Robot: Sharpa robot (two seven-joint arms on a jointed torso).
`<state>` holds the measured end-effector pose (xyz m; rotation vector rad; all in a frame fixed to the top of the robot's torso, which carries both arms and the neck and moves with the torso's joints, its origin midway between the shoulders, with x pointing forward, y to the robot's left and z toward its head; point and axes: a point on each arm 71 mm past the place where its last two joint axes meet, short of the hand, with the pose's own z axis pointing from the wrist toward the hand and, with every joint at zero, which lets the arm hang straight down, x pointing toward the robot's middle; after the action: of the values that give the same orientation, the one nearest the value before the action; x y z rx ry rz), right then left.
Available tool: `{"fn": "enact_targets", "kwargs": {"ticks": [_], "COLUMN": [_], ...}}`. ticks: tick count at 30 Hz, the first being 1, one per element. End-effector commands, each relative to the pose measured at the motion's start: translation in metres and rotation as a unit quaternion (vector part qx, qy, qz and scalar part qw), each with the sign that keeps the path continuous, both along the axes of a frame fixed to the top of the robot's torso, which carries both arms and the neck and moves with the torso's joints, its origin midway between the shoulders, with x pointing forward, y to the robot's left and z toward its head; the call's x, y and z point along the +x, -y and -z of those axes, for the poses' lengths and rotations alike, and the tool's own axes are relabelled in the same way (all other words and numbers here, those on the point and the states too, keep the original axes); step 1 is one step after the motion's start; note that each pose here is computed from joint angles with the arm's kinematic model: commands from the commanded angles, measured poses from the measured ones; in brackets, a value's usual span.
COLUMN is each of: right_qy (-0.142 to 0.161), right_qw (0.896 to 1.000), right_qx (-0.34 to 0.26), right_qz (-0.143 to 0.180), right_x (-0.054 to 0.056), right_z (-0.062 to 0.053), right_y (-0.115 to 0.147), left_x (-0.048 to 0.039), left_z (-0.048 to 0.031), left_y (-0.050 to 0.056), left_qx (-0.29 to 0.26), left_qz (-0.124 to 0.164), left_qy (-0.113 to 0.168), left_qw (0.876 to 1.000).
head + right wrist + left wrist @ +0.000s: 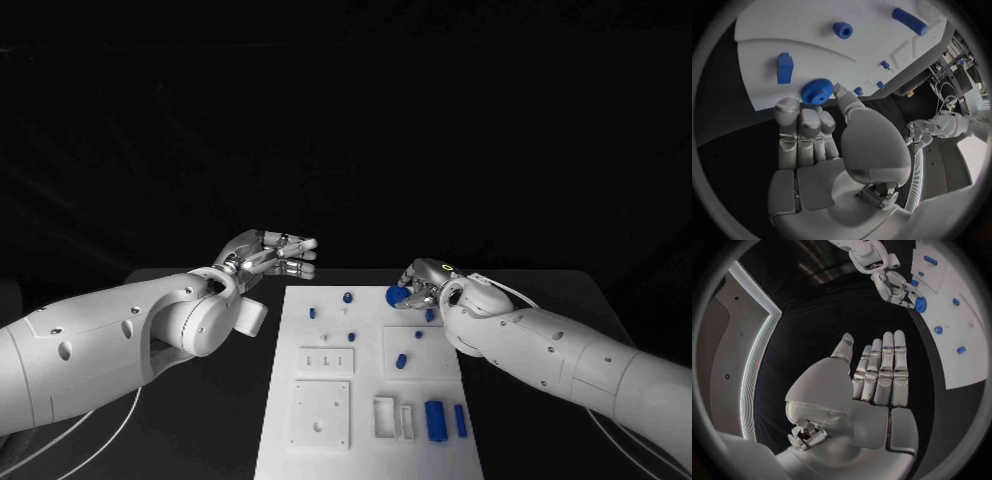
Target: Assemble the parts on the task board
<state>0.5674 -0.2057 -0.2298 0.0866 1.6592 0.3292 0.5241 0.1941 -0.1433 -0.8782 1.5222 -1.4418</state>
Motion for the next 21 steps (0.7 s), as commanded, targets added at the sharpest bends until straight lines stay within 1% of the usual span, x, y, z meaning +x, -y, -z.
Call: {"fn": "enact_targets", "kwargs": {"ticks": [1, 12, 21], "right_qy": [0.001, -0.001, 0.015], "right_qw": [1.0, 1.0, 1.0], "right_qx": [0.001, 0.001, 0.008], "right_qz": [-0.002, 0.008, 0.023], "right_x": [0.0006, 0.002, 0.0029], "right_z": [0.0021, 0.0065, 0.0052], "right_y": [-0.0002, 0.0021, 0.0019], "left_x": [-0.0009, 0.0004, 0.0009], "left_z": [-0.0004, 0.0005, 0.0011], "left_y": [0.0021, -0.0009, -0.0022], "left_qx": [-0.004, 0.0, 0.003], "left_qz": [0.01, 0.009, 0.01], "left_qy": [0.0, -0.005, -0.008], "left_qw": [1.0, 1.0, 1.0]}}
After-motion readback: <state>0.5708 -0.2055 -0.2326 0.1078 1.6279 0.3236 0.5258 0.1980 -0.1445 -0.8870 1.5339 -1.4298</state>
